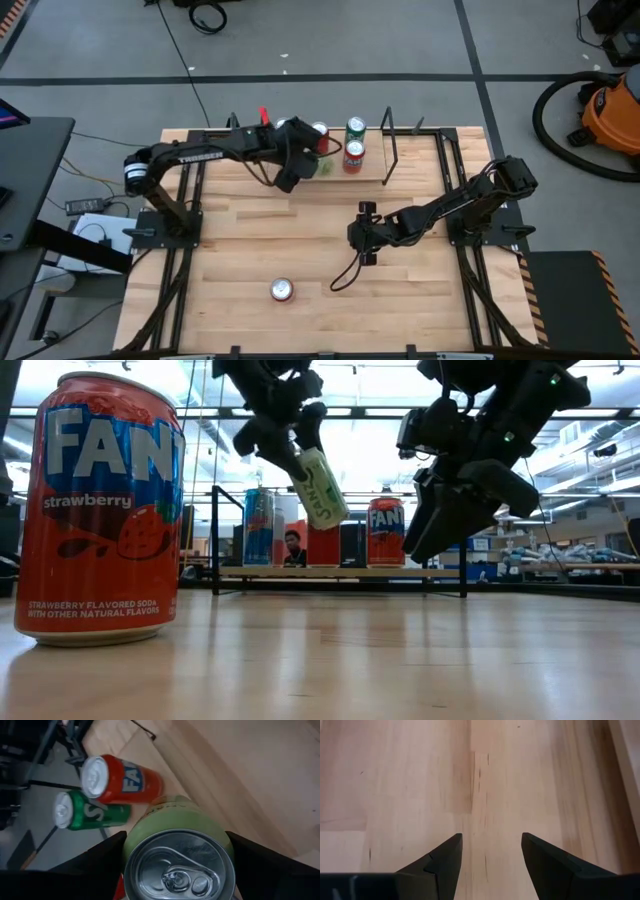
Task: Place canned beverage on shelf
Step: Put the light green soda can on the shelf
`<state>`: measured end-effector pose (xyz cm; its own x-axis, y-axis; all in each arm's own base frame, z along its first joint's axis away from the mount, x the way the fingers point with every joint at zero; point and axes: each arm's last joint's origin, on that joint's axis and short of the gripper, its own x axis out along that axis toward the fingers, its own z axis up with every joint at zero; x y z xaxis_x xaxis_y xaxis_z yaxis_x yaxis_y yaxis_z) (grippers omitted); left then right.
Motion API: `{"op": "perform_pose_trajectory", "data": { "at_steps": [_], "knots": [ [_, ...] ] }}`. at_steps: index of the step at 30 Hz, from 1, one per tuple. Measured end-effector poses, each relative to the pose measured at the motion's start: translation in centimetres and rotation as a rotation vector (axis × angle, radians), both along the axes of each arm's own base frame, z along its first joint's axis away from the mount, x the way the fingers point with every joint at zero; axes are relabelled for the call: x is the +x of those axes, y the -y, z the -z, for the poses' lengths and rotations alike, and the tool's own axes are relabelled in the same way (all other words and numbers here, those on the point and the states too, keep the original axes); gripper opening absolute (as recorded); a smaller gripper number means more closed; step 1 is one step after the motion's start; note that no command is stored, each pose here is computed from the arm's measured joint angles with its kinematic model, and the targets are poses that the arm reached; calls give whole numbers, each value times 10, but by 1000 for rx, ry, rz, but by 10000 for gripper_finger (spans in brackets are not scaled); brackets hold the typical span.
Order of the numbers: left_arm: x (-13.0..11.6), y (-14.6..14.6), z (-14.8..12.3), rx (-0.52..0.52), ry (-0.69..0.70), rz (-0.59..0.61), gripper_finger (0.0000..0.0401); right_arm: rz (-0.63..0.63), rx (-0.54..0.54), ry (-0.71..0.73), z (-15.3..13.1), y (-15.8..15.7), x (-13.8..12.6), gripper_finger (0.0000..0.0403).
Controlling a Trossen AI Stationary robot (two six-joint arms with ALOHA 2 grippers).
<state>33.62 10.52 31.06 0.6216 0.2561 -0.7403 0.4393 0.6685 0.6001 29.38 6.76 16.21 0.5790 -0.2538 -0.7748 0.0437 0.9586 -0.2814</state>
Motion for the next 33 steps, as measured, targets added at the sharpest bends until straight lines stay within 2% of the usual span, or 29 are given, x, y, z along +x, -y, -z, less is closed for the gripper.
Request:
{"op": "perform_pose_trajectory", "data": {
  "at_steps": [6, 10, 16, 33],
  "knots": [
    [14, -4, 24, -11, -79, 22, 314, 1, 4, 7, 0, 0, 1, 215],
    [21, -11, 24, -7, -79, 14, 314, -1, 4, 10, -1, 0, 1, 215],
    [19, -27, 24, -16, -95, -25, 314, -9, 2, 14, -1, 0, 1, 215],
    [13, -38, 31, -70, -151, -73, 314, -23, -1, 35, -2, -1, 3, 215]
  ]
}}
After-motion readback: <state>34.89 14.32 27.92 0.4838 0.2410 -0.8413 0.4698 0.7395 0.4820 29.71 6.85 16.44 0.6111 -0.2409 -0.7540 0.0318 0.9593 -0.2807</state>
